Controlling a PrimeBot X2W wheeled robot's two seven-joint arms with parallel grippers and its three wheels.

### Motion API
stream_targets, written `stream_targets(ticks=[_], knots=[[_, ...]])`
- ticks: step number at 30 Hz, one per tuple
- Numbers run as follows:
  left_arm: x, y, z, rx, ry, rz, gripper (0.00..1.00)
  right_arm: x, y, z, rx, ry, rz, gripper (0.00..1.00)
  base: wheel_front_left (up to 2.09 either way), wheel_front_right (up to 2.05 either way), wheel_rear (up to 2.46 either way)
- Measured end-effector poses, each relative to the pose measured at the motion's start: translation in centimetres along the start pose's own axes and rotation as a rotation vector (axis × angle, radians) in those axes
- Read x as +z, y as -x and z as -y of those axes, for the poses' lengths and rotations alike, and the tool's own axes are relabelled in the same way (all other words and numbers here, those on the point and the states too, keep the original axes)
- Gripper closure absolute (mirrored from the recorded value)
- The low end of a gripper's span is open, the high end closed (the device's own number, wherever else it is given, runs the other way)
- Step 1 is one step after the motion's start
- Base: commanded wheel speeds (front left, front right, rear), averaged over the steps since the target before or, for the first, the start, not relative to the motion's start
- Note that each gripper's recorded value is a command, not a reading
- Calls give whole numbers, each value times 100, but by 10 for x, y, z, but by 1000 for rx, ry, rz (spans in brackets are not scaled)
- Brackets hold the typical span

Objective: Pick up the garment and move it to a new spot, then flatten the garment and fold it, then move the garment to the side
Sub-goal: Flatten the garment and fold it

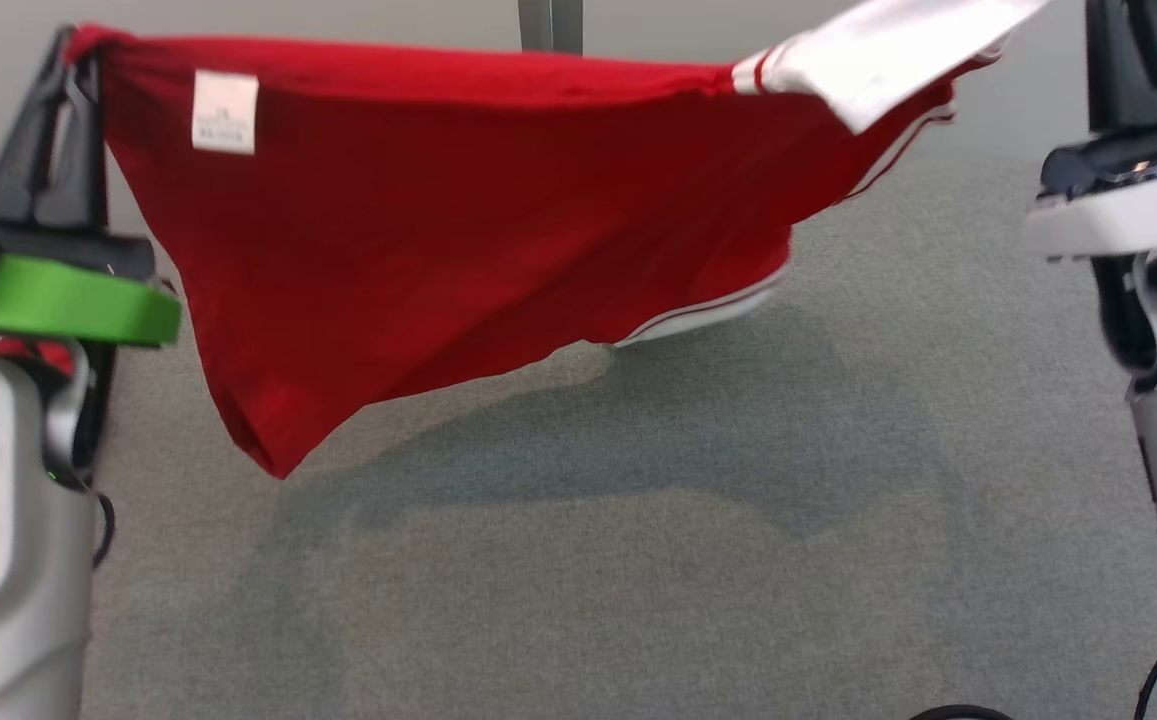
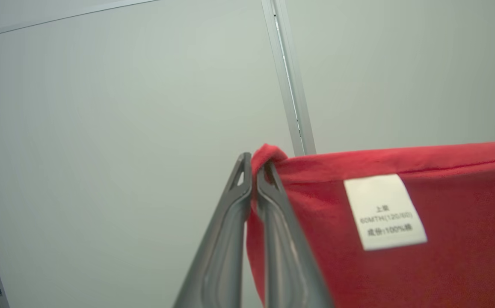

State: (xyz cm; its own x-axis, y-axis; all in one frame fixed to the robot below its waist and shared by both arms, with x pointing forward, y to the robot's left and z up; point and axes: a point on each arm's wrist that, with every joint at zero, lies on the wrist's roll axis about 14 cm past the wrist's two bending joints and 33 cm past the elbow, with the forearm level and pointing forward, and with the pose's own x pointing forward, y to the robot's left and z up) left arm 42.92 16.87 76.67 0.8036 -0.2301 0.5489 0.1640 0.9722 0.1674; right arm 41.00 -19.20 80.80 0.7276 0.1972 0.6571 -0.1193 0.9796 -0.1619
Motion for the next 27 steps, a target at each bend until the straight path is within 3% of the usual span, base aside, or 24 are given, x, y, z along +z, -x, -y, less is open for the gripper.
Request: stream_targets(ticks=[3,7,13,17,22,27], knots=[[42,-22,-15,3,18,38,100,41,-23,3,25,32,104,100,0,0,0],[58,-40,-30,1,72,-46,100,69,-47,3,55,65,172,100,0,0,0],[3,-52,-18,-50,243,-346,100,41,-75,-3,102,82,80,100,0,0,0],[-52,-60,-16,15,428,-503,100,3,-100,-13,147,117,3,100,0,0,0],[-39,-128,-60,162,407,-292,100,-13,-157,-2,118,178,40,100,0,0,0],[-21,-188,-60,119,305,-75,100,-23,-195,33,29,287,98,100,0,0,0]])
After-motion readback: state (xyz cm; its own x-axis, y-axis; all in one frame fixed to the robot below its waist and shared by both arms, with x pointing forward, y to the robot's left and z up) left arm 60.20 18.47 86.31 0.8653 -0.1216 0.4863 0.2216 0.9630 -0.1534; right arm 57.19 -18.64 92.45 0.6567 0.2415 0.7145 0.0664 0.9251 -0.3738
